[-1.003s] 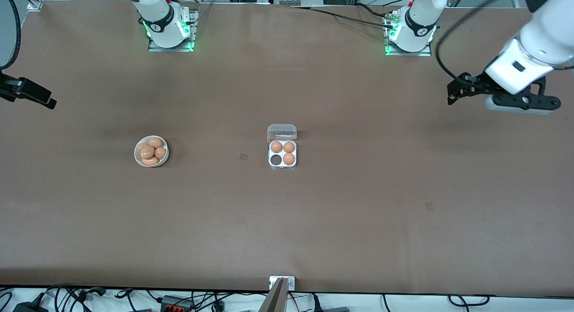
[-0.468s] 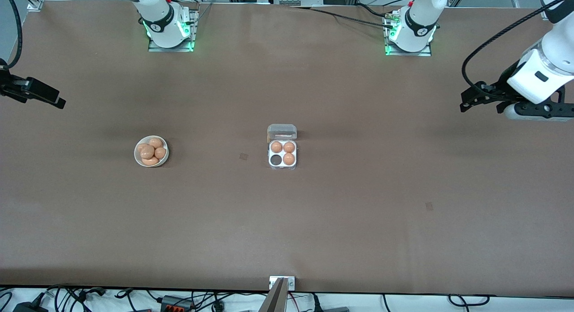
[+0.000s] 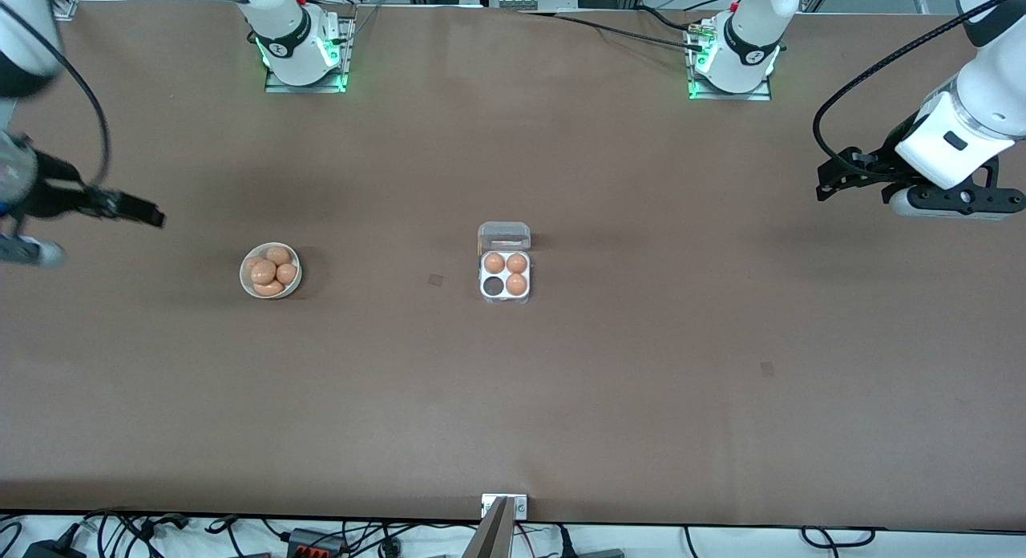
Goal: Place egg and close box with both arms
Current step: 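Move the right gripper over the white bowl of eggs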
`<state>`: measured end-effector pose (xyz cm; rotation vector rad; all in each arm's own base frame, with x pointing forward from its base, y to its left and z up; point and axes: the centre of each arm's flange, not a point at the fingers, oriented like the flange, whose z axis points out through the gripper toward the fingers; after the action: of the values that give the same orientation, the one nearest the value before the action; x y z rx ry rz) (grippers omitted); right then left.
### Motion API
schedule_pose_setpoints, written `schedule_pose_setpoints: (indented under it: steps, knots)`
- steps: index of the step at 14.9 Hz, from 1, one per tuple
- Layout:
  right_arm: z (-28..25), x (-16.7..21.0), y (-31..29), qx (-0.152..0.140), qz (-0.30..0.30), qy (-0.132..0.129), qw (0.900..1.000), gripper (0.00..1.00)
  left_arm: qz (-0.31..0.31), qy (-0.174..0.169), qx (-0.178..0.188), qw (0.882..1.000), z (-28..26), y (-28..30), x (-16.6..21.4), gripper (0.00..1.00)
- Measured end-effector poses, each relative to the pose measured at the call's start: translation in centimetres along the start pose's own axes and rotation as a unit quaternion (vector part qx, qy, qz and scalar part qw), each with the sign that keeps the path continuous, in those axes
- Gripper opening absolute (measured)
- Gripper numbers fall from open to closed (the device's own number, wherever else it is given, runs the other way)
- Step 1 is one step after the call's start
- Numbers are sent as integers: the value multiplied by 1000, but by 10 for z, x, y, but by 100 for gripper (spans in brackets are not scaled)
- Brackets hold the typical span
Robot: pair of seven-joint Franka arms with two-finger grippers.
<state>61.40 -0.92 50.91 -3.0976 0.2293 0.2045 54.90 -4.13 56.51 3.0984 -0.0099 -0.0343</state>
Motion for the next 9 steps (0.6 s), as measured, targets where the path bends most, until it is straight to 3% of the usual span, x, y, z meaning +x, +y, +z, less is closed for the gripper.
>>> schedule_pose_setpoints:
  steps: [5, 9]
  knots:
    - [71, 14, -36, -2, -29, 37, 999, 100, -1, -5, 0, 1000, 6, 0, 4, 100]
    - [106, 14, -53, -3, -43, 41, 998, 100, -2, -10, 0, 1000, 12, -1, 9, 100]
